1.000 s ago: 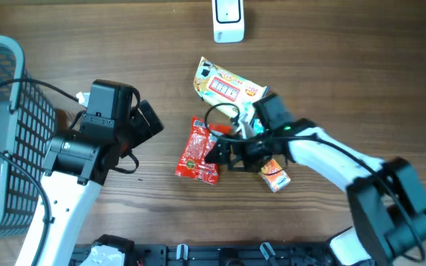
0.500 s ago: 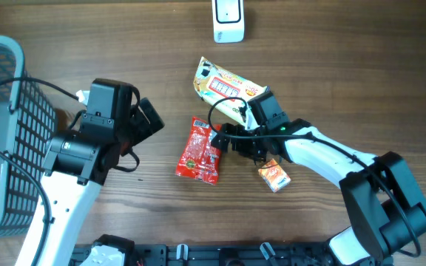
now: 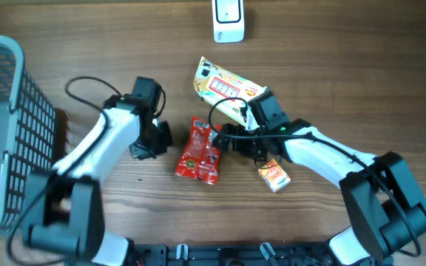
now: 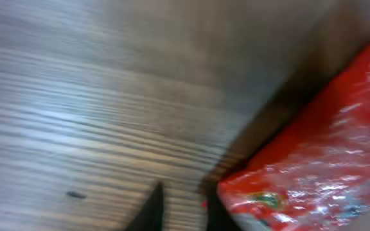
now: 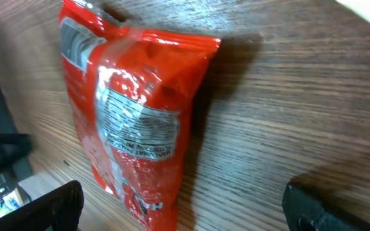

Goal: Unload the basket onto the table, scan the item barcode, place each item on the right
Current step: 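Grasp the red snack bag with the right gripper and lift it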

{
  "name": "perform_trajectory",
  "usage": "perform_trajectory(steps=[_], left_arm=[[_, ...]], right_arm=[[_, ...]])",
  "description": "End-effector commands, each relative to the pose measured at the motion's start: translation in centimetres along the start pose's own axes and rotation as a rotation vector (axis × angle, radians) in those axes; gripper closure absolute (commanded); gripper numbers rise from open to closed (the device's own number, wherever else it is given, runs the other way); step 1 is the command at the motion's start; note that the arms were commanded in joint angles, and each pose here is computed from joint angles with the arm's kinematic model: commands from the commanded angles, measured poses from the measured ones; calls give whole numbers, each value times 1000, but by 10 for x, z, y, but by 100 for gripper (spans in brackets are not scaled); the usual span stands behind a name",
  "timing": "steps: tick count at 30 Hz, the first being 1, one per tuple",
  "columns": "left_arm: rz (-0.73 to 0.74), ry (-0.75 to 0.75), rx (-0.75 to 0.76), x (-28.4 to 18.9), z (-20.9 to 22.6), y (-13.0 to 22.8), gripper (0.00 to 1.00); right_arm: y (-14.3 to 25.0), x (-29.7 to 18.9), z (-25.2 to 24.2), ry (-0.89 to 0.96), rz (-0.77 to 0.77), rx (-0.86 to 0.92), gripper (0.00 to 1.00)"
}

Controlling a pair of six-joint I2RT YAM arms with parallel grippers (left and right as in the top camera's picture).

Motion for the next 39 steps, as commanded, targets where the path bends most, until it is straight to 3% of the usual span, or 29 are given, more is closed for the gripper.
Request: perform_trajectory(steps=[1, 2, 7, 11, 19, 21, 23, 31, 33, 35, 39], left_arm=[[166, 136, 56, 34, -6, 2, 96], [185, 145, 51, 41, -7, 2, 96], [195, 156, 24, 66, -4, 3, 96], [197, 263, -8, 81, -6, 11, 96], [195, 258, -84, 85, -4, 13, 96], [164, 201, -135, 87, 0, 10, 96], [140, 140, -172, 88, 4, 9, 96], [109, 57, -241, 89, 10, 8, 96], [111, 56, -242, 89, 10, 8, 96], [119, 51, -243, 89, 11, 9, 96], [123, 49, -244, 89, 11, 10, 96]], right_arm=[[0, 2, -1, 10, 7, 11, 5], [2, 2, -4, 24, 20, 61, 12], [9, 7, -15, 43, 36, 169, 12], [11, 12, -11, 25, 29, 169, 12], [18, 36, -5, 4, 61, 163, 15], [22, 39, -2, 6, 72, 151, 16], [27, 40, 0, 14, 85, 163, 30], [41, 54, 2, 81, 80, 263, 24], [42, 60, -1, 77, 104, 278, 38], [40, 60, 1, 67, 97, 269, 60], [41, 59, 1, 62, 109, 266, 87]])
Point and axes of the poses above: each gripper's point midway between its finger pads, its own x axis out along the fingers, its own z axis along the line the jaws close on, y = z × x, the point moved 10 cm from there along -x, back along the fingers, and after that the axes turned 4 degrees about x, right-handed, at the moved point
